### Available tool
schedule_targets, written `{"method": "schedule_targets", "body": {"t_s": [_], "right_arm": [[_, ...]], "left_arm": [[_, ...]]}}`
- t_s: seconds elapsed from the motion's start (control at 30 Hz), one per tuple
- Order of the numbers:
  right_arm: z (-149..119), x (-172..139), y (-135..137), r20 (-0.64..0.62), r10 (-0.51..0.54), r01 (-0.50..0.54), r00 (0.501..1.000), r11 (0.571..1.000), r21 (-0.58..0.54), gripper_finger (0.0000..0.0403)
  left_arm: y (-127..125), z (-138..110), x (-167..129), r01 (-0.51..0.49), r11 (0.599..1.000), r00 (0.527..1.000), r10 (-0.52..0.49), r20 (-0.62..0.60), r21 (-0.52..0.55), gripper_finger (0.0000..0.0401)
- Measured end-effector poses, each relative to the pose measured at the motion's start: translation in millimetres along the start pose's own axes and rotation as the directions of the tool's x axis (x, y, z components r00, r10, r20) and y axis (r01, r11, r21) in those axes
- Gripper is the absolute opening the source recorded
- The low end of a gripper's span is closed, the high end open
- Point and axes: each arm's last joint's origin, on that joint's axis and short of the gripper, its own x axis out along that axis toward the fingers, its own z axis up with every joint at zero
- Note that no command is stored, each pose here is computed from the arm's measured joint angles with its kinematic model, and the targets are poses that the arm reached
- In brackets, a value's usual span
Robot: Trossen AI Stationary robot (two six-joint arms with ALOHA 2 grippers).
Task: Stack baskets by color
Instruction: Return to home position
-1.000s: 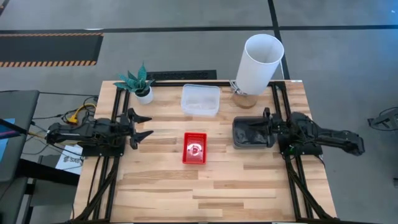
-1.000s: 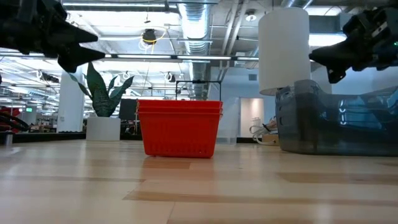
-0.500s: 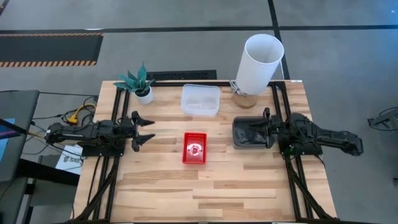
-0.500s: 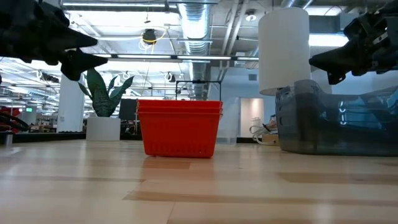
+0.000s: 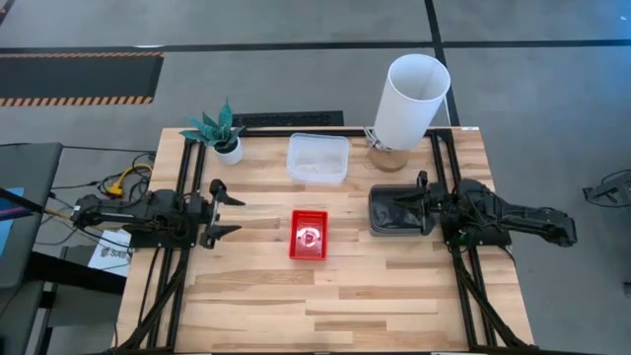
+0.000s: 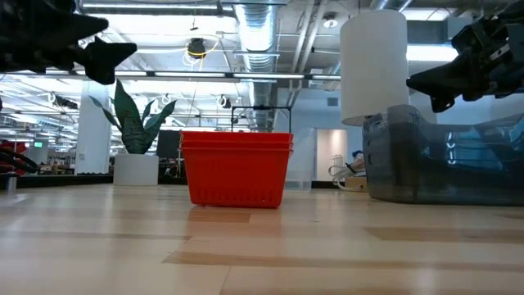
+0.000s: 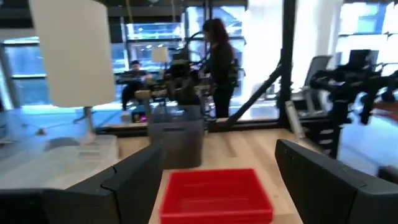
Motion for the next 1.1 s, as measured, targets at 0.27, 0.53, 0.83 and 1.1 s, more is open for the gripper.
{"method": "schedule_targets", "body": {"t_s": [0.27, 0.53, 0.83, 1.1], "right_arm": [[-0.3, 0.1, 0.0, -0.002, 0.000, 0.000, 1.000, 1.000, 0.000, 0.0075], [-0.3, 0.0, 0.0, -0.001, 0.000, 0.000, 1.000, 1.000, 0.000, 0.0075], [-0.5, 0.1, 0.0, -0.002, 0.000, 0.000, 1.000, 1.000, 0.001, 0.0075], [-0.5, 0.1, 0.0, -0.002, 0.000, 0.000, 1.000, 1.000, 0.001, 0.0075]], "left_arm": [[1.3, -11.1, -0.1, -0.042, 0.997, 0.991, 0.050, -0.123, 0.070, 0.0298], [1.3, -10.9, -0.2, -0.044, 0.997, 0.991, 0.051, -0.126, 0.057, 0.0298], [1.3, -10.9, -0.2, -0.044, 0.997, 0.991, 0.051, -0.127, 0.056, 0.0298], [1.4, -10.8, -0.3, -0.046, 0.997, 0.990, 0.053, -0.128, 0.056, 0.0298]]}}
